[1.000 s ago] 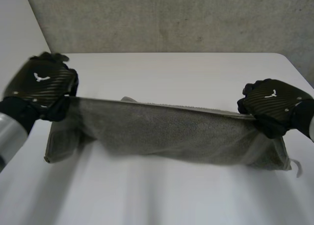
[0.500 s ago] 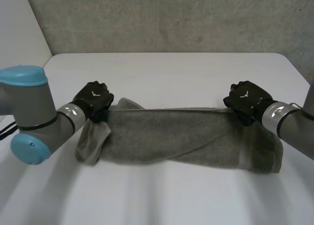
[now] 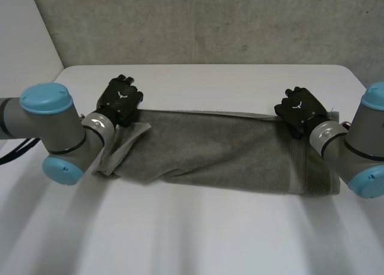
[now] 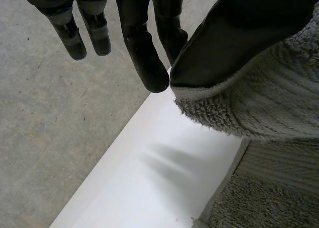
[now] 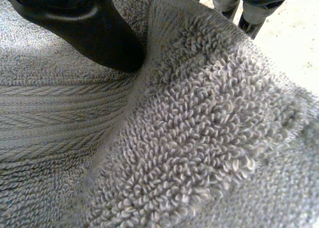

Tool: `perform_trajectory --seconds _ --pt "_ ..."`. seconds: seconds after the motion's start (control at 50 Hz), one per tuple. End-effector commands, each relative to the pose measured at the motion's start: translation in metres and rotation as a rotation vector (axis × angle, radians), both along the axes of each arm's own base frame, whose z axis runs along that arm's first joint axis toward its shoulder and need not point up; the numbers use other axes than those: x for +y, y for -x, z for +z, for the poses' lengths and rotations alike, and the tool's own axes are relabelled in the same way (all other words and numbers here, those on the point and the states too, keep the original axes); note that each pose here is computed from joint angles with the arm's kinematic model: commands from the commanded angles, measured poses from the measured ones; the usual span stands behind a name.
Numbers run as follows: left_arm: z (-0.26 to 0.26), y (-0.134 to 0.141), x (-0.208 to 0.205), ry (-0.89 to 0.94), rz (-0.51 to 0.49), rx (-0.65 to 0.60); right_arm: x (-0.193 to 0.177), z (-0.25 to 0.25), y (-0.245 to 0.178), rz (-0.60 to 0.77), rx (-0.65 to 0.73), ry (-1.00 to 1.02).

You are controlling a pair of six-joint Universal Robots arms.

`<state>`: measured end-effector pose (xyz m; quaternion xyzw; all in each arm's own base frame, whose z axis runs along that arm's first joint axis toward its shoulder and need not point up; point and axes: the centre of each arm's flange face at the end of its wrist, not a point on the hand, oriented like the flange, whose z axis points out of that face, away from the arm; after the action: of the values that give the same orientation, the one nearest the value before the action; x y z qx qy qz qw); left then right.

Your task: Fold the towel.

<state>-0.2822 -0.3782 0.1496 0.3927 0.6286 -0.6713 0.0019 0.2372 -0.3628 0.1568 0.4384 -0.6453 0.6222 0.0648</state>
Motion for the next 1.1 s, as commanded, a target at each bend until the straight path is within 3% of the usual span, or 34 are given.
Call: perform_trajectory --seconds 0.02,0.2,0.36,0.5,0.72,1.0,1.1 --pt "-0.020 0.004 -0.004 -0.028 -0.007 -0.012 0.002 -0.021 -0.008 0.019 0.018 -0.042" --pt "-0.026 0.004 -0.005 -0.039 -0.002 -0.012 0.000 -0.041 -0.011 0.017 0.031 -0.078" --pt "0.012 0.007 0.001 0.005 -0.013 0.061 -0.003 -0.007 -0.009 -0.020 -0.002 -0.005" --pt "0.053 0.010 0.009 -0.024 -0.058 0.244 -0.003 0.035 -0.007 -0.056 -0.187 0.050" --pt "0.062 0.005 0.033 -0.139 -0.088 0.344 0.014 0.051 0.003 -0.100 -0.305 -0.063" --pt "0.064 -0.027 0.104 -0.289 -0.038 0.362 0.080 0.062 0.034 -0.144 -0.234 -0.179" --pt "0.044 -0.029 0.127 -0.357 -0.037 0.334 0.108 0.033 0.037 -0.094 -0.069 -0.261"
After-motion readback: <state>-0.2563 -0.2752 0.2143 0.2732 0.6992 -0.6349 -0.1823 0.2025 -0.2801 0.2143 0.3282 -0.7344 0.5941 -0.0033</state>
